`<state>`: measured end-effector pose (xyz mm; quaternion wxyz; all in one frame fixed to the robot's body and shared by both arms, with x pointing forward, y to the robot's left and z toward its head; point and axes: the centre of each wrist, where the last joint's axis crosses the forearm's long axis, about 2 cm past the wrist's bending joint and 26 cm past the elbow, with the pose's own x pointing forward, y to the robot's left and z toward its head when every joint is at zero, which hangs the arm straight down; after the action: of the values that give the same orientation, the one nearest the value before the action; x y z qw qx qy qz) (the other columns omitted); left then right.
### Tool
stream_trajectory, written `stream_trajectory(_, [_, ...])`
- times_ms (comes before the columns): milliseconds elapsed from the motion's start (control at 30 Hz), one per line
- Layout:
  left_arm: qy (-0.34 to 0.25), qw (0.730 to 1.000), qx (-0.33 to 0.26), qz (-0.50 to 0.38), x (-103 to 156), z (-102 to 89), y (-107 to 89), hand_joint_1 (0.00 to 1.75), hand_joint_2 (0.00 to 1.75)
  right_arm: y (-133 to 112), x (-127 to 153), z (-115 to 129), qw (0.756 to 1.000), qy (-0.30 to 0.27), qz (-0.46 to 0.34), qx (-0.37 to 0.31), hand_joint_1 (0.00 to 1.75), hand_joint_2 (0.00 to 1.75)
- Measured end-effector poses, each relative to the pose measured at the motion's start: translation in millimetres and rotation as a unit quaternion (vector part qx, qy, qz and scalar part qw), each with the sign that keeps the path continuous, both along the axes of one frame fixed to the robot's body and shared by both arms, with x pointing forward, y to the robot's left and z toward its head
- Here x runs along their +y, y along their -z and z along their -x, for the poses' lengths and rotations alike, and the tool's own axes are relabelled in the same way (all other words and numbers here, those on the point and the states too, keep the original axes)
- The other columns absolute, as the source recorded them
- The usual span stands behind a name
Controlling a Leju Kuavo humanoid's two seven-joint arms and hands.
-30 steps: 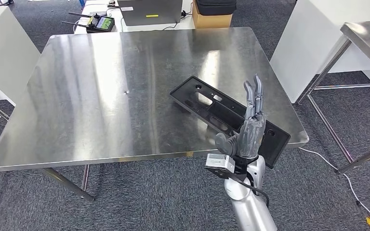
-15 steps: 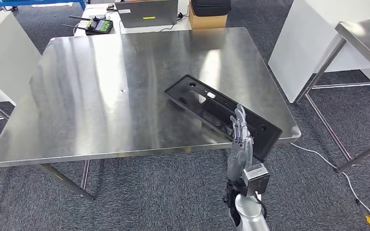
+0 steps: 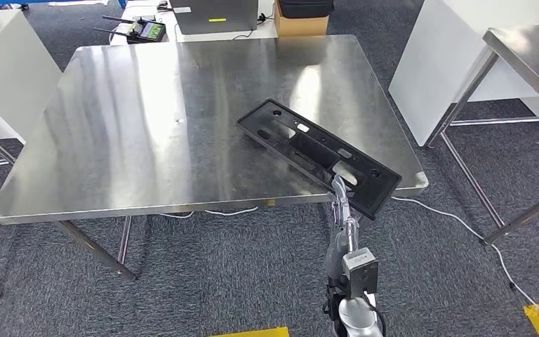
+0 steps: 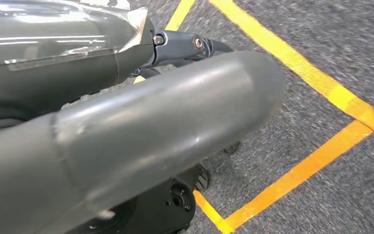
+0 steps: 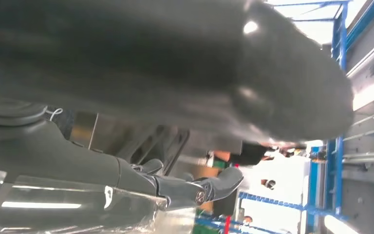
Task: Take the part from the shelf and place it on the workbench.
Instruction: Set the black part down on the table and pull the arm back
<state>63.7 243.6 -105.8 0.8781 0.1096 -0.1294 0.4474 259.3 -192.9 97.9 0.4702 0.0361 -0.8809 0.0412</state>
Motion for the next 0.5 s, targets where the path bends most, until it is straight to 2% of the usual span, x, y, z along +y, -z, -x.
stream_trajectory(500, [0.033, 0.999, -0.005, 0.006, -2, -2.9, -0.6, 0.0, 0.0, 10, -5, 12, 0.999, 0.013, 0.032, 0.015, 0.0, 0.0])
